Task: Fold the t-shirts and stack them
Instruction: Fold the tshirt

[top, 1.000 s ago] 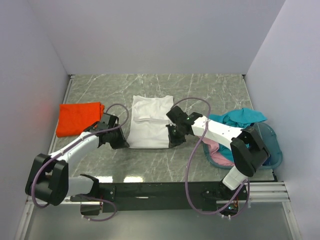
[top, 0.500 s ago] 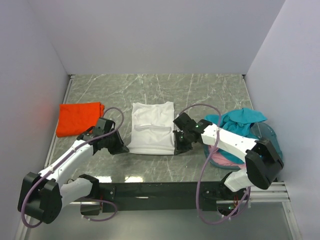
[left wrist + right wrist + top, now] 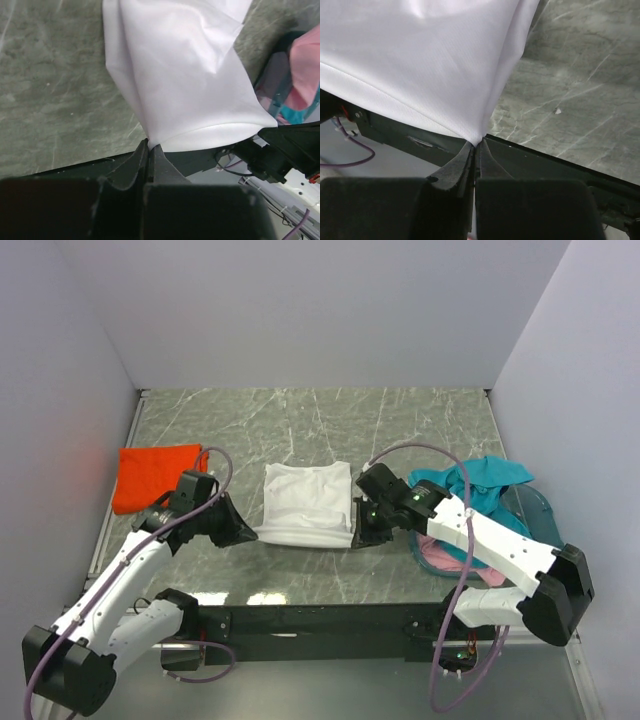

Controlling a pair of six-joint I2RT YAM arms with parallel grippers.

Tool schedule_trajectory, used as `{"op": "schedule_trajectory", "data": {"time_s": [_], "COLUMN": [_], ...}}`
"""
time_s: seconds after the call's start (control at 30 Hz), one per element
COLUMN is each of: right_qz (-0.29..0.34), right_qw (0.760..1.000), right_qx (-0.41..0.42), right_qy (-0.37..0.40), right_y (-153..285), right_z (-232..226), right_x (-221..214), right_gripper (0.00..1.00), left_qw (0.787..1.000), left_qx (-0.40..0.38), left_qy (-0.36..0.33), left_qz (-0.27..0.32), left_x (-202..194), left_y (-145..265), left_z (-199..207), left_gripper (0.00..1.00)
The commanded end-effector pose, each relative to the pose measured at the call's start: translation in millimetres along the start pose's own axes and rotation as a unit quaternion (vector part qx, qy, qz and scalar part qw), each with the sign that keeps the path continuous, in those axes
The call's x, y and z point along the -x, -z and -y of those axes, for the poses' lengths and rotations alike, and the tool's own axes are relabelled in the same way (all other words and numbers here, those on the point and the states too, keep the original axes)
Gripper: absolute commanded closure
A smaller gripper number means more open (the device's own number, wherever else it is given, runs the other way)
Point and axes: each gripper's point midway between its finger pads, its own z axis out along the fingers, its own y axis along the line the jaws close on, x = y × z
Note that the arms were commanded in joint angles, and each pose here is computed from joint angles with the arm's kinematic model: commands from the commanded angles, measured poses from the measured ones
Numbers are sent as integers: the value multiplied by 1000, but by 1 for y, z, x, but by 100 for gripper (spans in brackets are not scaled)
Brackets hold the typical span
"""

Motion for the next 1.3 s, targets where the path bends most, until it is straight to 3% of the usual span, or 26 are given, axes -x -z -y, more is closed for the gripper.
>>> {"op": "schedule_trajectory", "data": {"time_s": [0.0,0.5,0.8,1.27], "right_qz": [31,139,155,128], "right_qw": [998,985,977,975], "right_qx": [-45,-103,-141,-171], "right_qy": [-5,16,48,57], "right_y": [15,21,-3,-59], "right_z": [11,7,9,31], "right_x": [14,119,176,234], "right_gripper": [100,100,100,100], "left_qw": [999,993,993,997], "left_qx": [-6,-31,-28,-6], "left_qy": [-7,-34,-36,-36], "left_qz": [38,111,112,74], "left_x": [23,110,156,183], "left_y": [9,-12,-49,-117], "left_z": [18,75,74,59], "left_gripper": [100,100,100,100]}}
